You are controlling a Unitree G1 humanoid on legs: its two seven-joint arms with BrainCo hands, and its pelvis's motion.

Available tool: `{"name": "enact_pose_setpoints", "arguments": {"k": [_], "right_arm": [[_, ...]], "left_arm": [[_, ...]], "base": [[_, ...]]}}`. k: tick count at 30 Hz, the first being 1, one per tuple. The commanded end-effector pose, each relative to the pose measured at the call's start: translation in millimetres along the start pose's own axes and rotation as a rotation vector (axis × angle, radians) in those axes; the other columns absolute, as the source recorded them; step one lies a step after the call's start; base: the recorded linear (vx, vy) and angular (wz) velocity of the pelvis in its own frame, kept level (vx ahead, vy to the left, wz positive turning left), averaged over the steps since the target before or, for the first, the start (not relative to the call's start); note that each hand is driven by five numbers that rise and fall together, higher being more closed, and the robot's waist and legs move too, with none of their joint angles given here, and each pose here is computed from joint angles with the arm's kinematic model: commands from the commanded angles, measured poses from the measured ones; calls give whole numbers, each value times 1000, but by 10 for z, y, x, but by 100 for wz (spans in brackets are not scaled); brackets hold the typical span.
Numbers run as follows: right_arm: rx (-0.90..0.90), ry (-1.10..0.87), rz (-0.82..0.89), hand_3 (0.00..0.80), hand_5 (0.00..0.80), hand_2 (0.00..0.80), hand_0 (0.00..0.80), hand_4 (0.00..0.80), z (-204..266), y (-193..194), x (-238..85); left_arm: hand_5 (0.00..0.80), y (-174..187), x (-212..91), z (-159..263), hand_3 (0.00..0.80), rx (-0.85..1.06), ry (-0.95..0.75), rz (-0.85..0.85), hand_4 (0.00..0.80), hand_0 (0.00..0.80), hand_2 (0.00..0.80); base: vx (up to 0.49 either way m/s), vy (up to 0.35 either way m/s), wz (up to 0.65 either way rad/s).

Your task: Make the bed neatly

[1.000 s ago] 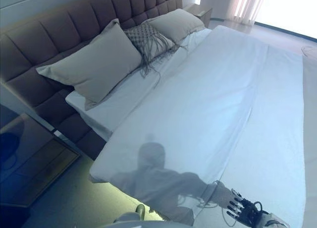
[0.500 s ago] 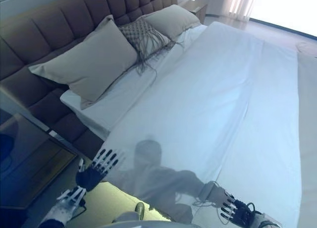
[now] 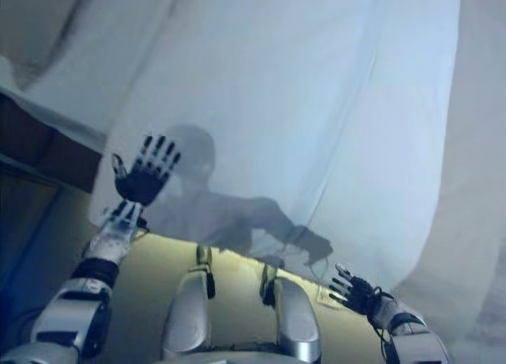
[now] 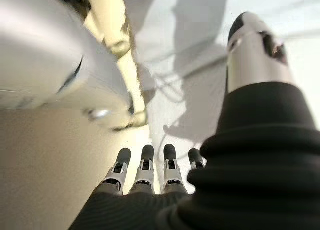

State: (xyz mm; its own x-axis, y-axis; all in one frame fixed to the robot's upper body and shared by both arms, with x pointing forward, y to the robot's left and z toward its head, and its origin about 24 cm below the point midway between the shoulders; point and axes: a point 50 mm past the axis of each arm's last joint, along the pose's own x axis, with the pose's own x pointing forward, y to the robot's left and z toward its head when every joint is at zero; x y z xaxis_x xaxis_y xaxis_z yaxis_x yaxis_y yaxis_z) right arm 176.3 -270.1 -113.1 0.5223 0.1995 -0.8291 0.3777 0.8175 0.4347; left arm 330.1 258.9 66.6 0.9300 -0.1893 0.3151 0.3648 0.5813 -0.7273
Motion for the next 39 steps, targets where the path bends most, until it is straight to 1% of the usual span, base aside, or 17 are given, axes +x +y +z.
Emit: {"name": "enact_pose_setpoints", "arguments": {"k": [1, 5, 9, 15, 22, 29, 35, 39], "right_arm": [[-18, -3, -39, 0, 0, 0, 0, 0, -39, -230, -135], [2, -29, -49, 0, 0, 0, 0, 0, 10, -299, -193], [16, -46, -39, 0, 0, 0, 0, 0, 51, -325, -226], [17, -84, -15, 0, 0, 0, 0, 0, 132, -298, -233], [44, -132, -23, 0, 0, 0, 0, 0, 206, -332, -277], [90, -181, -44, 0, 0, 0, 0, 0, 240, -465, -387], [124, -217, -68, 0, 0, 0, 0, 0, 246, -596, -495], [133, -230, -74, 0, 0, 0, 0, 0, 244, -643, -530]], "left_arm": [[0, -1, 117, 317, 0, 29, -172, 87, 0, 0, 0], [0, 51, 127, 553, 0, 38, -259, 189, 0, 0, 0], [0, 203, -17, 633, 0, 10, -304, 303, 0, 0, 0], [0, 382, -240, 706, 0, -36, -353, 421, 0, 0, 0], [0, 537, -520, 792, 0, -35, -385, 543, 0, 0, 0], [0, 595, -728, 1007, 0, 22, -401, 605, 0, 0, 0], [0, 587, -837, 1243, 0, 71, -413, 627, 0, 0, 0], [0, 593, -877, 1268, 0, 72, -422, 632, 0, 0, 0]], "base": [[-136, -1, -12], [-106, 1, -5], [5, 1, 2], [-49, 9, 4], [-50, 3, 6], [-51, 6, 11], [-98, 43, 3], [-42, 34, 1]]}}
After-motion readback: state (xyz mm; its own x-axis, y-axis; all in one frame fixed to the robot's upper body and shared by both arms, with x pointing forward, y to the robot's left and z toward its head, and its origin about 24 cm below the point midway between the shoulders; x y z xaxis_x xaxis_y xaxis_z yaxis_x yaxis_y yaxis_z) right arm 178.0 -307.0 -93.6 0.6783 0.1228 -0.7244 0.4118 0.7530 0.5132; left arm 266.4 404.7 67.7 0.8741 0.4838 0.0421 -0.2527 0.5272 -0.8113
